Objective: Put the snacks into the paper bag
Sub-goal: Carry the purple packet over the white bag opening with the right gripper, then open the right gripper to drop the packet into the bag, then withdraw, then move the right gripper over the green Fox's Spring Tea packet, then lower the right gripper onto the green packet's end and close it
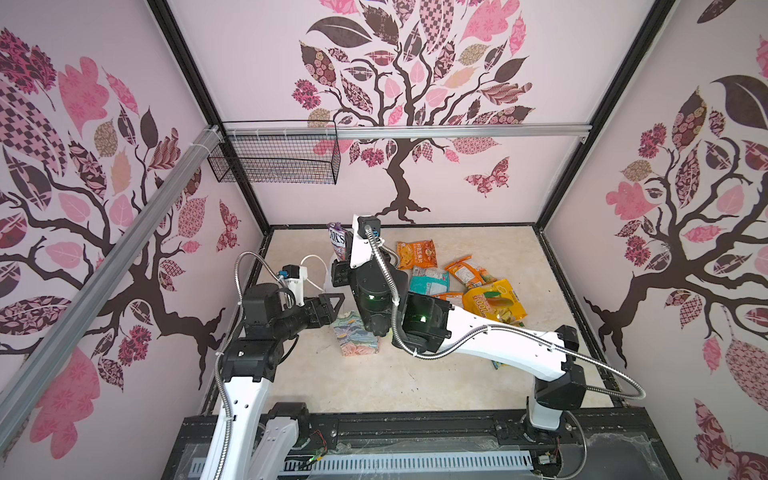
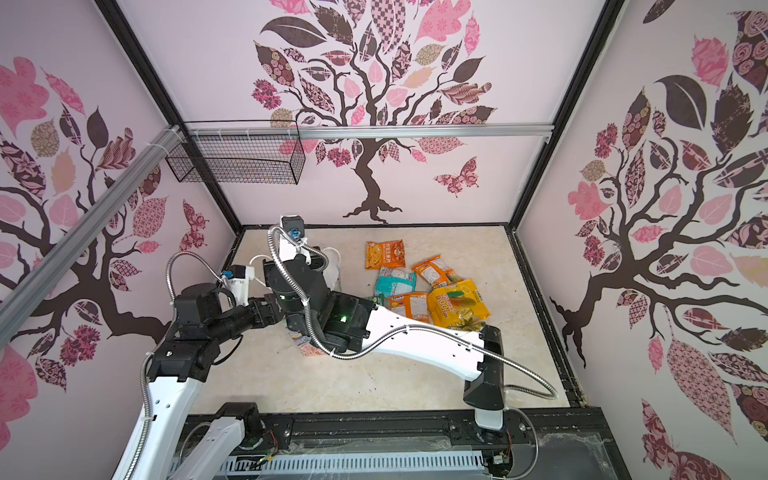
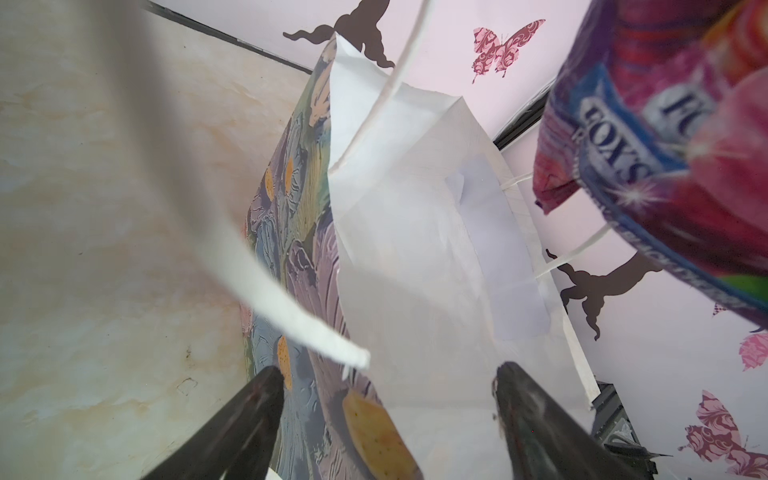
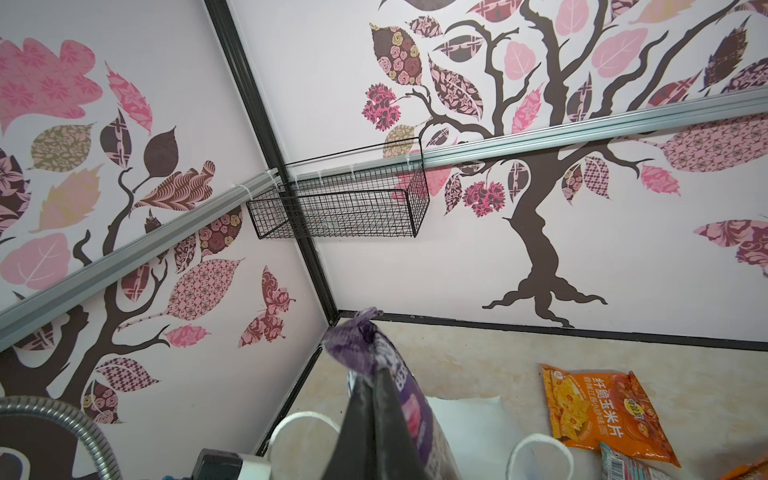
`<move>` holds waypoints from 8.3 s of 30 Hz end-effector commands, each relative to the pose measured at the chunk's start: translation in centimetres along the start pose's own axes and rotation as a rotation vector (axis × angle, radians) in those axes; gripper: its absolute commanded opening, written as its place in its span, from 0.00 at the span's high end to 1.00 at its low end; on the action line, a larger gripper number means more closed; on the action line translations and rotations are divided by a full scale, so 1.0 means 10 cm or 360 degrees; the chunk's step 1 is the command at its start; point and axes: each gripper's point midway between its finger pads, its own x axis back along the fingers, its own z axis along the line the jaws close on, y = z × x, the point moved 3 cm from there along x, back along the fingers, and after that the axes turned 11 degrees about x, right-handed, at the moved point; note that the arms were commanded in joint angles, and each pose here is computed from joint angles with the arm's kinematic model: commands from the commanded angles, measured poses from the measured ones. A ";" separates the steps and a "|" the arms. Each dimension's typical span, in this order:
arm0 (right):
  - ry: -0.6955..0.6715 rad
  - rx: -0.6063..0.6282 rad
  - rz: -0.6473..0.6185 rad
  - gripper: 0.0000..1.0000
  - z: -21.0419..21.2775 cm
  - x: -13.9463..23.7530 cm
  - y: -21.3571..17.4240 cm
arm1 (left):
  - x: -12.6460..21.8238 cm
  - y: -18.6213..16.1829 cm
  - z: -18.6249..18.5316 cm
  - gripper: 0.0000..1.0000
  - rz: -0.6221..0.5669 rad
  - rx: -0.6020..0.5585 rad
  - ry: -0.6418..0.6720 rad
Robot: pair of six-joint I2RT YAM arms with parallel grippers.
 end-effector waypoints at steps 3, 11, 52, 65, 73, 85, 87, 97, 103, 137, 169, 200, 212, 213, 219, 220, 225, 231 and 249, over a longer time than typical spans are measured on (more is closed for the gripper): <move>-0.0143 -0.0070 -0.0053 1.00 -0.04 -0.01 -0.13 | -0.04 -0.05 0.04 0.17 0.0015 -0.0006 -0.0001; -0.0206 -0.0047 -0.0018 1.00 -0.02 -0.06 -0.37 | -0.04 -0.05 0.04 0.16 0.0018 -0.0004 -0.0004; -0.0470 0.0165 0.0000 1.00 -0.15 -0.24 -1.04 | -0.10 -0.06 0.11 0.17 0.0052 0.0026 0.0041; -0.0475 0.0171 0.0020 0.97 -0.32 -0.13 -1.08 | -0.12 -0.07 0.11 0.17 0.0073 0.0034 0.0028; -0.0384 0.0143 0.0000 0.82 -0.31 -0.09 -0.97 | -0.13 -0.07 0.11 0.17 0.0077 0.0036 0.0031; -0.0002 0.0188 -0.0008 0.71 -0.04 0.04 -0.68 | -0.12 -0.07 0.08 0.17 0.0084 0.0024 0.0012; 0.0150 0.0195 0.0014 0.72 0.08 0.13 -0.62 | -0.11 -0.07 0.06 0.18 0.0084 0.0016 -0.0011; 0.0389 0.0137 0.0249 0.69 -0.27 0.59 -0.36 | 0.09 -0.01 0.14 0.22 -0.0089 -0.0020 0.0164; 0.0501 0.0114 0.0472 0.68 -0.77 1.02 -0.52 | 0.19 0.02 0.09 0.22 -0.0167 -0.0060 0.0155; -0.0507 -0.0181 0.1497 0.58 -3.22 1.46 -2.86 | 0.04 -0.03 0.22 0.22 -0.0055 0.0001 0.0238; -0.0951 -0.0066 0.1725 0.24 -3.87 1.44 -3.41 | 0.02 -0.03 0.19 0.21 -0.0048 -0.0002 0.0200; -0.0450 -0.0359 0.2155 0.27 -3.37 1.64 -3.86 | 0.02 -0.04 0.17 0.21 -0.0037 -0.0001 0.0177; 0.0071 -0.0448 0.2028 0.31 -2.58 1.50 -3.67 | 0.02 -0.03 0.17 0.21 -0.0041 -0.0001 0.0173; 0.0106 -0.0457 0.1998 0.32 -2.54 1.46 -3.63 | 0.02 -0.04 0.17 0.21 -0.0038 -0.0002 0.0174; 0.0170 -0.0407 0.1850 0.33 -2.49 1.30 -3.27 | 0.03 -0.03 0.16 0.21 -0.0045 -0.0007 0.0177; 0.0134 -0.0381 0.1835 0.33 -2.53 1.31 -3.22 | 0.03 -0.03 0.17 0.21 -0.0047 -0.0006 0.0180; -0.0200 -0.0216 0.1834 0.34 -2.90 1.49 -3.10 | 0.04 -0.03 0.17 0.21 -0.0056 -0.0009 0.0183; -0.0418 -0.0254 0.1824 0.32 -3.15 1.75 -3.23 | 0.04 -0.03 0.17 0.21 -0.0055 -0.0007 0.0181; -0.0515 -0.0476 0.1868 0.26 -3.29 1.96 -3.60 | 0.05 -0.02 0.14 0.21 -0.0068 -0.0018 0.0159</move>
